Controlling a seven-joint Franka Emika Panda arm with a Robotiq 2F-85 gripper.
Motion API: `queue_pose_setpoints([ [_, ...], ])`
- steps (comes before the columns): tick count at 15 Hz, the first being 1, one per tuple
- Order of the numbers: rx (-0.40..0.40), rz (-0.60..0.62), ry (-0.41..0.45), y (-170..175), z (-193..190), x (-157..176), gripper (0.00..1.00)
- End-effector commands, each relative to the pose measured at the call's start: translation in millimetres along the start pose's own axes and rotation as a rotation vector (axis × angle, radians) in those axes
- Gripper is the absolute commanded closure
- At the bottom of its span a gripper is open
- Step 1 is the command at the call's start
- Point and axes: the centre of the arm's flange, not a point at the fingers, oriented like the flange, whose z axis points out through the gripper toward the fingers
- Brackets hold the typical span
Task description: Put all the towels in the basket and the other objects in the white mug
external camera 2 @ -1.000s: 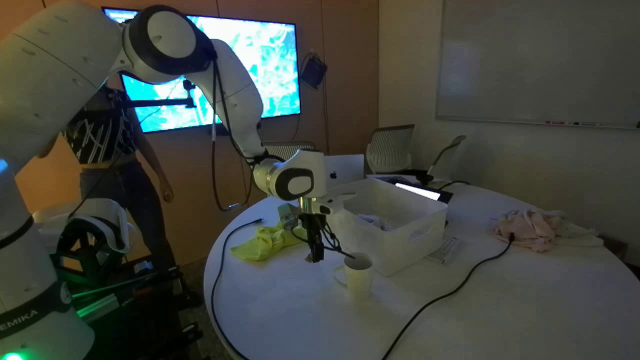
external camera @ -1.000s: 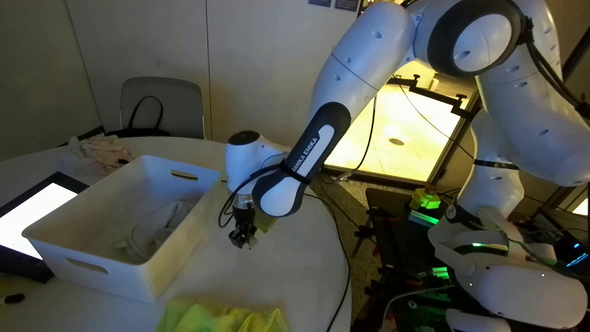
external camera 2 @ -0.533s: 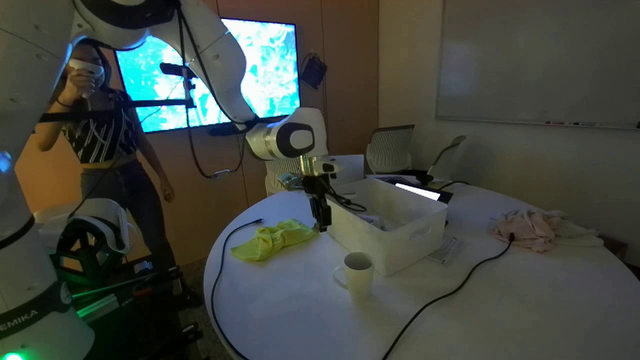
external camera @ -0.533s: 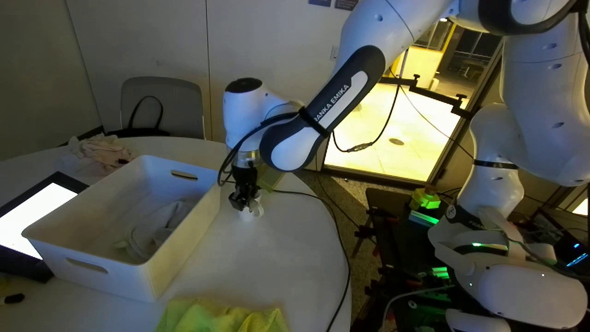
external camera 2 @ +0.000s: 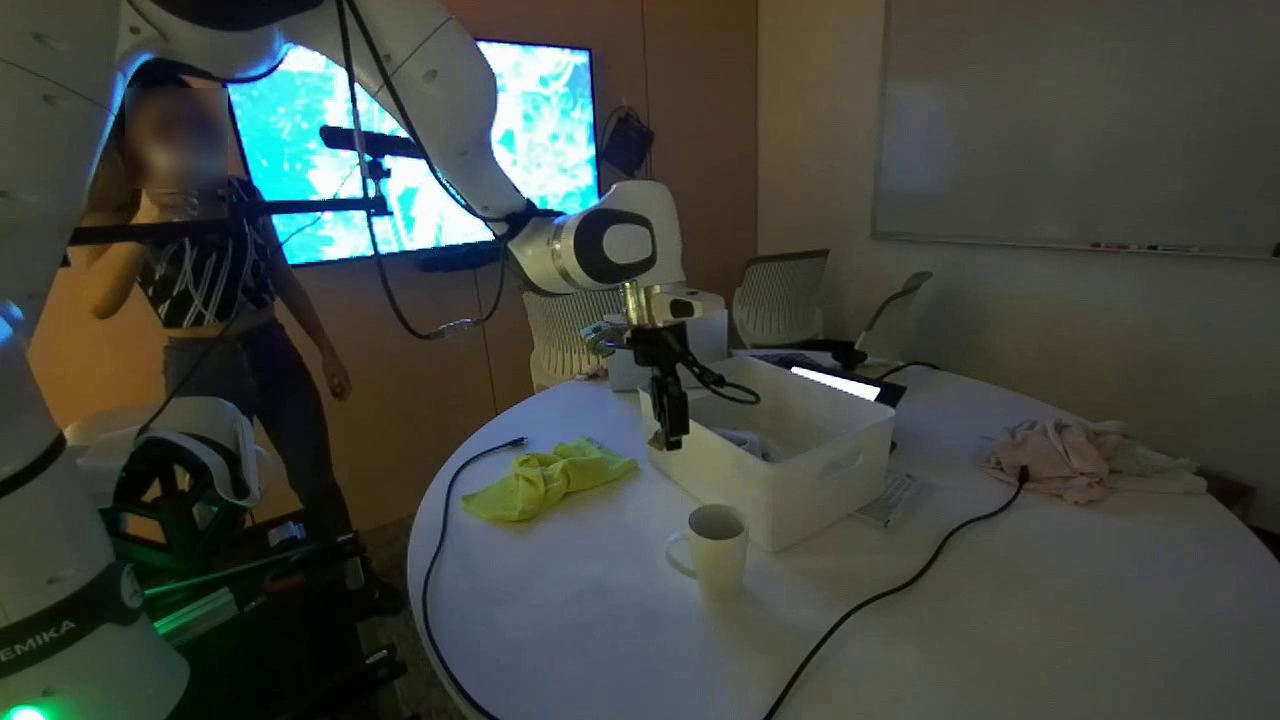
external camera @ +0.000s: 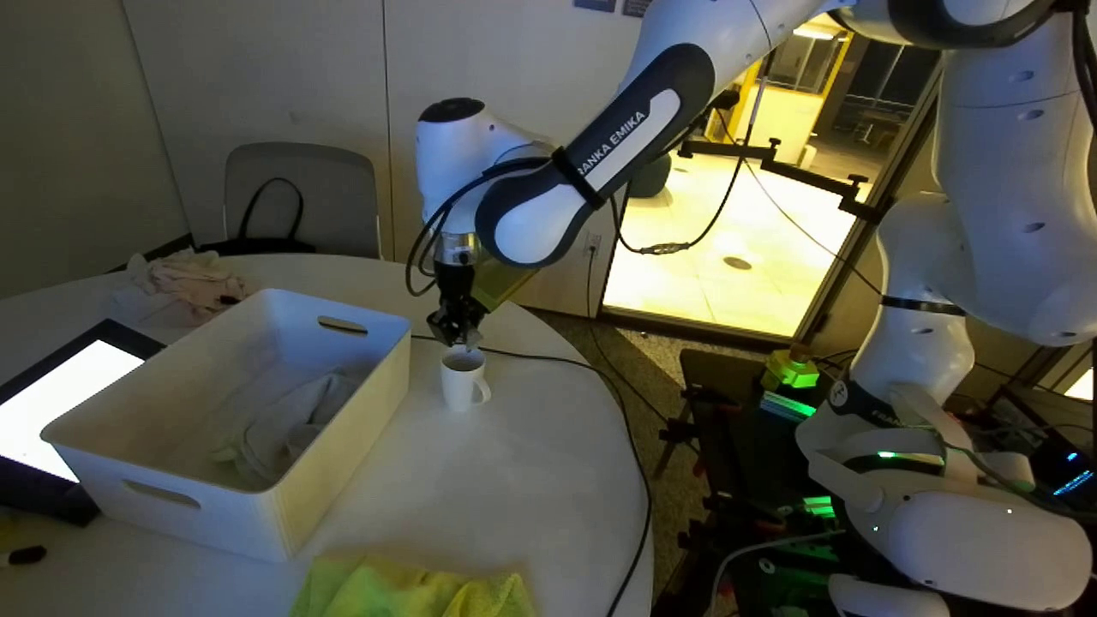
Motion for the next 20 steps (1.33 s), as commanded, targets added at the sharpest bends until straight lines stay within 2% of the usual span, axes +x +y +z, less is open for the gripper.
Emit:
queue_pose_setpoints([
  [1, -0.016, 0.068, 0.000, 10, 2, 26, 0.97],
  [10, -0.043, 0.168, 0.006, 26, 47, 65, 0.97],
  [20, -0.070, 0.190, -0.042, 35, 109, 70, 0.97],
])
